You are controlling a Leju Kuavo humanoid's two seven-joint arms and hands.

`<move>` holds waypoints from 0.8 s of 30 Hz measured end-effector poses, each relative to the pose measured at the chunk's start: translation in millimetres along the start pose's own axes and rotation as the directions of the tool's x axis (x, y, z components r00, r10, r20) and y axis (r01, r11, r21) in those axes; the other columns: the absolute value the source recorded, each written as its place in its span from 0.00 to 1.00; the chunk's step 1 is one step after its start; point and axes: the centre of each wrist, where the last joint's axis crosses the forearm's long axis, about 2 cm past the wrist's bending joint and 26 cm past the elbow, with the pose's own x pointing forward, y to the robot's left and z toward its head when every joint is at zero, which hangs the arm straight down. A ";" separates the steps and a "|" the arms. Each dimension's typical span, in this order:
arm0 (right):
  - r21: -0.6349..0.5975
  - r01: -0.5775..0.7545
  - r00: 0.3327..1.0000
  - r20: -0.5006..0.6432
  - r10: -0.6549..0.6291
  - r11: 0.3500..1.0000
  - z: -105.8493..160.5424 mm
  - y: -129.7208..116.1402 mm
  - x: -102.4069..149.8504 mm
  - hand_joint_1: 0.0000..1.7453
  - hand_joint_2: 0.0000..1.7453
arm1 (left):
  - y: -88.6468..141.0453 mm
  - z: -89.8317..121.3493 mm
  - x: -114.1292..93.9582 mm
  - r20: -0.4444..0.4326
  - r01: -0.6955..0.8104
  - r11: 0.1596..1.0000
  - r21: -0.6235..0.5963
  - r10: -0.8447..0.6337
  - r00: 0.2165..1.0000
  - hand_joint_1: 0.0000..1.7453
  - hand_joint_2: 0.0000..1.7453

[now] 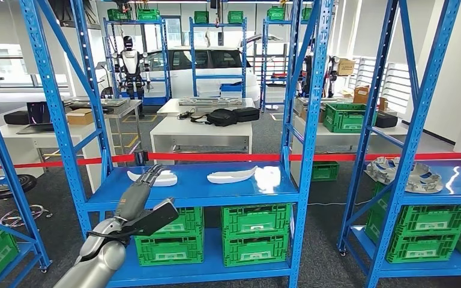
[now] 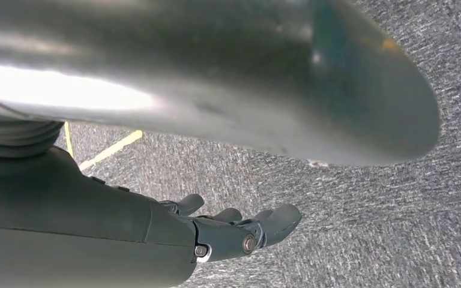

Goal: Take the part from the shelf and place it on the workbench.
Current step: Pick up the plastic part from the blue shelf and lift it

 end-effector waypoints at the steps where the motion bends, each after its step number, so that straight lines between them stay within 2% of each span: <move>1: -0.001 0.000 1.000 0.000 0.000 1.000 0.0 0.0 0.0 0.00 0.00 | 0.8 0.5 -1.2 -0.002 0.000 1.000 -0.001 0.000 1.000 0.00 0.00; 7: -0.010 0.005 1.000 0.002 -0.005 1.000 0.0 -0.2 0.3 0.00 0.00 | 1.6 0.8 -2.4 0.003 -0.002 1.000 -0.006 0.002 1.000 0.00 0.00; 24: -0.015 0.007 1.000 0.003 -0.007 1.000 0.0 -0.7 0.8 0.00 0.00 | -6.7 -3.5 6.6 0.089 -0.088 0.995 -0.045 0.092 0.992 0.00 0.00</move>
